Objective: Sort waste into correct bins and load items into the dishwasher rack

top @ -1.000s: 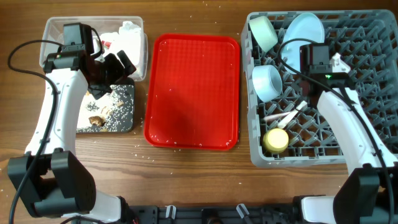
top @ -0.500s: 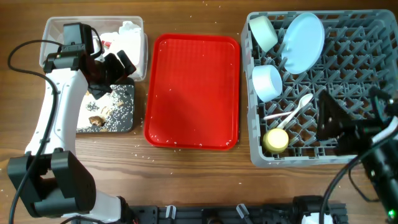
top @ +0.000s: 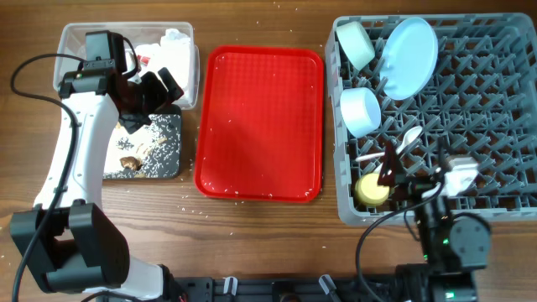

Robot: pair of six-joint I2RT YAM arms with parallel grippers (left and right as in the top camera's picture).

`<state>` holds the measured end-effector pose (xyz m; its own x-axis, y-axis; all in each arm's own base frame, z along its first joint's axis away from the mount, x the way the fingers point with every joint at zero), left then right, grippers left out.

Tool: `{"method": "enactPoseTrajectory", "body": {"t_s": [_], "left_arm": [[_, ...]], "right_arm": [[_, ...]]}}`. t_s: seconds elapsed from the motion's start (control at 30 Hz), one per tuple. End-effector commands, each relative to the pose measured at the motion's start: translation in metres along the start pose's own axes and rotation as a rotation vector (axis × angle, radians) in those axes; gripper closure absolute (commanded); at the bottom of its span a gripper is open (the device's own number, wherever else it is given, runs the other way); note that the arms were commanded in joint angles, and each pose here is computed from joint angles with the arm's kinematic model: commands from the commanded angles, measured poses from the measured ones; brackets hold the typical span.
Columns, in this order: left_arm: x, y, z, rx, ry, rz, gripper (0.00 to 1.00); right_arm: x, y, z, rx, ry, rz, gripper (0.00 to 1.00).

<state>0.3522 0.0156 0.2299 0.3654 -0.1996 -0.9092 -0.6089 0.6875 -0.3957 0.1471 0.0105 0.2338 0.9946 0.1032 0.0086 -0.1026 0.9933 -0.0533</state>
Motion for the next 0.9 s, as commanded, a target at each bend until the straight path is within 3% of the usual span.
{"method": "enactPoseTrajectory", "body": {"t_s": [0.0, 0.17, 0.57, 0.7, 0.77, 0.87], "left_arm": [[-0.005, -0.004, 0.002, 0.006, -0.013, -0.017, 0.0], [-0.005, -0.004, 0.002, 0.006, -0.013, -0.017, 0.0], [-0.005, -0.004, 0.002, 0.006, -0.013, -0.017, 0.0], [-0.04, 0.009, 0.004, 0.065, -0.226, 0.139, 0.0], [-0.056, 0.013, -0.01, 0.082, -0.293, 0.038, 0.0], [-0.059, 0.043, -0.059, 0.173, -0.461, -0.229, 0.0]], "right_arm": [[-0.004, 0.002, -0.032, 0.031, -0.042, -0.007, 0.0], [-0.001, 0.003, -0.059, 0.032, 0.007, -0.005, 0.0], [-0.001, 0.003, -0.06, 0.03, 0.015, -0.003, 0.0], [-0.001, 0.003, -0.06, 0.03, 0.015, -0.004, 0.0], [-0.001, 0.003, -0.06, 0.03, 0.015, -0.003, 0.0], [-0.001, 0.003, -0.06, 0.03, 0.015, -0.003, 0.0]]}}
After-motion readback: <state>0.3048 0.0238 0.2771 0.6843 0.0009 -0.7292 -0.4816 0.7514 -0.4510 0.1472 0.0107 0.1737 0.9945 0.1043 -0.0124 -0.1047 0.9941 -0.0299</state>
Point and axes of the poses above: each gripper's point midway between its finger pads, its own x axis out along the fingers, its own y axis along the line the jaws close on, z = x × y, the point moved 10 cm from there along -x, back along the fingers, and after that the axes turned 12 degrees about -x, right-handed, at the moved point
